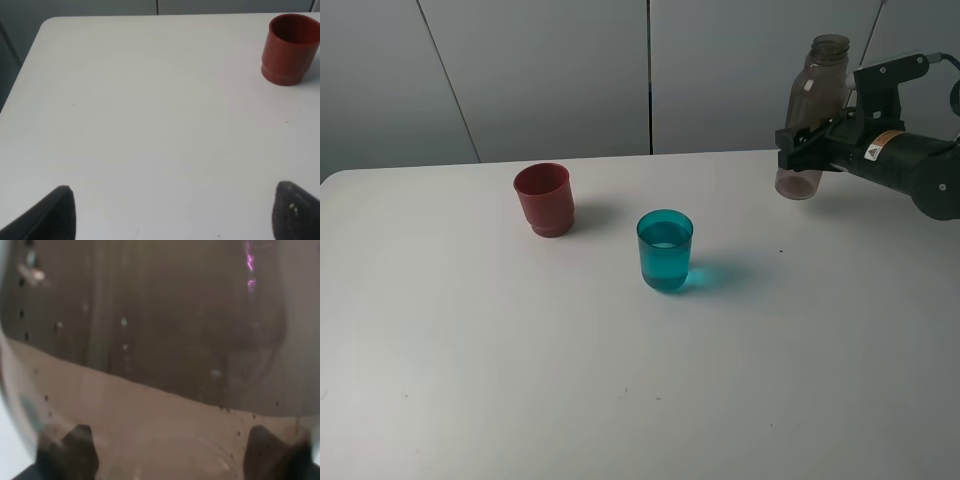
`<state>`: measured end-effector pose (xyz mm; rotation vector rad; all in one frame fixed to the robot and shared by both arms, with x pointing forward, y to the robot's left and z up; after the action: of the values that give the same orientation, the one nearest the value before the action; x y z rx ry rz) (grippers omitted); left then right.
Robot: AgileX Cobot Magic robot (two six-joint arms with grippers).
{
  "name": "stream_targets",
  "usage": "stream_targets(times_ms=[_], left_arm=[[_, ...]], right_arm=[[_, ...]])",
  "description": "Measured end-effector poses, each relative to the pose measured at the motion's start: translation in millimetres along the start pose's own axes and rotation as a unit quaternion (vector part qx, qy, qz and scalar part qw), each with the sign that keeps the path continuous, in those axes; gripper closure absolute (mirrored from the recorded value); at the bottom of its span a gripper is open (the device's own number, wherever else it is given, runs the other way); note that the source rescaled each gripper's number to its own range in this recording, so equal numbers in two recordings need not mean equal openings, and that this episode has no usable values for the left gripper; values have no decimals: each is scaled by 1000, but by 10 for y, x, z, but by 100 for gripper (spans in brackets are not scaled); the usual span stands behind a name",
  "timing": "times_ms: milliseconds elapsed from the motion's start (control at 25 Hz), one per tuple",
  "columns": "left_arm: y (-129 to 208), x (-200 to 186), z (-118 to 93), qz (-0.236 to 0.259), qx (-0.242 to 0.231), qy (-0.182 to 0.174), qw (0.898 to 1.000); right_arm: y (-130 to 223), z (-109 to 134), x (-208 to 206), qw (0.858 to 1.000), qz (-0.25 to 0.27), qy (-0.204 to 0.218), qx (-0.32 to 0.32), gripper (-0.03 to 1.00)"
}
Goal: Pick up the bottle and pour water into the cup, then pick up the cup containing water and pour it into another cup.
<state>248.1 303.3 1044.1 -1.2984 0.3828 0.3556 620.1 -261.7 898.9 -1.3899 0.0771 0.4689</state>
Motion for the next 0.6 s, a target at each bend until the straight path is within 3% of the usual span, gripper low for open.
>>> stream_targets(times_ms=[280, 600], left_arm=[[0, 0, 0, 0, 0, 0, 1000], [0, 0, 0, 0, 0, 0, 1000]], right_arm=[[98, -81, 307, 1000, 6, -8, 0, 92], [163, -106, 378, 1000, 12, -8, 1, 92]])
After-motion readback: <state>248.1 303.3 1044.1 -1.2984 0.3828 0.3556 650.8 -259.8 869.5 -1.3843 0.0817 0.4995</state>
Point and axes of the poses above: a point on each arm's last joint axis where the gripper is mounted, x pointing out along that axis toward the gripper, z along the wrist's bending axis when the last joint is at zero, y = z × x, the point moved 2 cm from there along x, pointing out along that axis toward the gripper, and after that the axes turned 15 degrees about x, right-handed, at the moved point
